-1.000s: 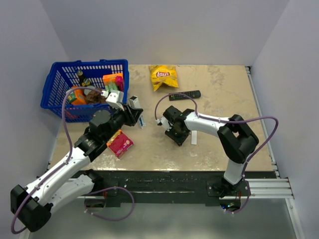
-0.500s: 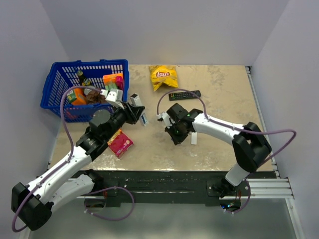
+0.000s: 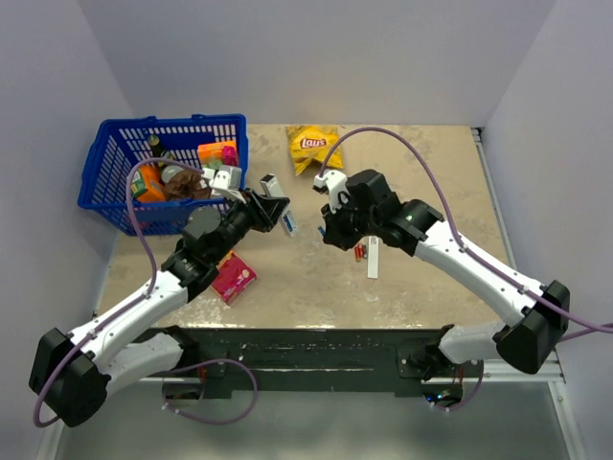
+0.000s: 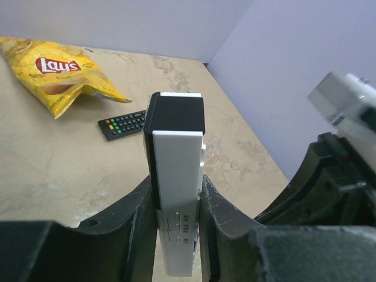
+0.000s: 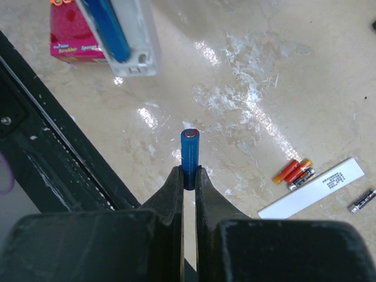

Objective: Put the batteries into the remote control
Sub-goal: Load the battery into the remote control.

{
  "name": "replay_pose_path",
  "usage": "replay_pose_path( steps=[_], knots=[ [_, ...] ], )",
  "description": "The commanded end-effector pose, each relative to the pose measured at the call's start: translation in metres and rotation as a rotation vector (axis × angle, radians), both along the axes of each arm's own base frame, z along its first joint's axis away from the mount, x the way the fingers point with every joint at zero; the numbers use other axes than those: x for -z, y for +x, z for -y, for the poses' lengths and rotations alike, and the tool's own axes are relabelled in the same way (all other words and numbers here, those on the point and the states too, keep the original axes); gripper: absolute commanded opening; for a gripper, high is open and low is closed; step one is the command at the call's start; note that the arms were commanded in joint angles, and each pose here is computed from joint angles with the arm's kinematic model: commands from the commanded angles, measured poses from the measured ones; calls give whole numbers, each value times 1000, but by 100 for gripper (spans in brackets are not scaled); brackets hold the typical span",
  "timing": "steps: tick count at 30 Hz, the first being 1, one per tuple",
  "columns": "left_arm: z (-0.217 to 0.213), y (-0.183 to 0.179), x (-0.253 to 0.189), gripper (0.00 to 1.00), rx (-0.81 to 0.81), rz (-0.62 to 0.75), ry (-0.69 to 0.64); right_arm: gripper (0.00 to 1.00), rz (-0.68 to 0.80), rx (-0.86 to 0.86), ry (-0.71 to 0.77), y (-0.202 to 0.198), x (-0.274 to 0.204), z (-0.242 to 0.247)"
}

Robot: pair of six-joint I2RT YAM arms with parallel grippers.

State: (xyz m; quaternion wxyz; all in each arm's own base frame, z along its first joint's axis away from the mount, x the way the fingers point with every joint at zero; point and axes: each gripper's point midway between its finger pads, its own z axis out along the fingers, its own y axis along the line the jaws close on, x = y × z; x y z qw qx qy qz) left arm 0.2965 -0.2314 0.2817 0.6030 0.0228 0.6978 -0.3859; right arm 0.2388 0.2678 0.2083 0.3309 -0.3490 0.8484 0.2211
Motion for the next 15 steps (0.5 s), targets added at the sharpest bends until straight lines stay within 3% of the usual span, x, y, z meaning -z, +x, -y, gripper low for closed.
replay_pose_path(
  steps=[1,15],
  knots=[
    [11,0,-37,0,43,96,-100,0,34,16,97,-1,-43,-8],
    [32,6,-48,0,121,126,-145,0,55,6,175,-7,-93,-11]
  ],
)
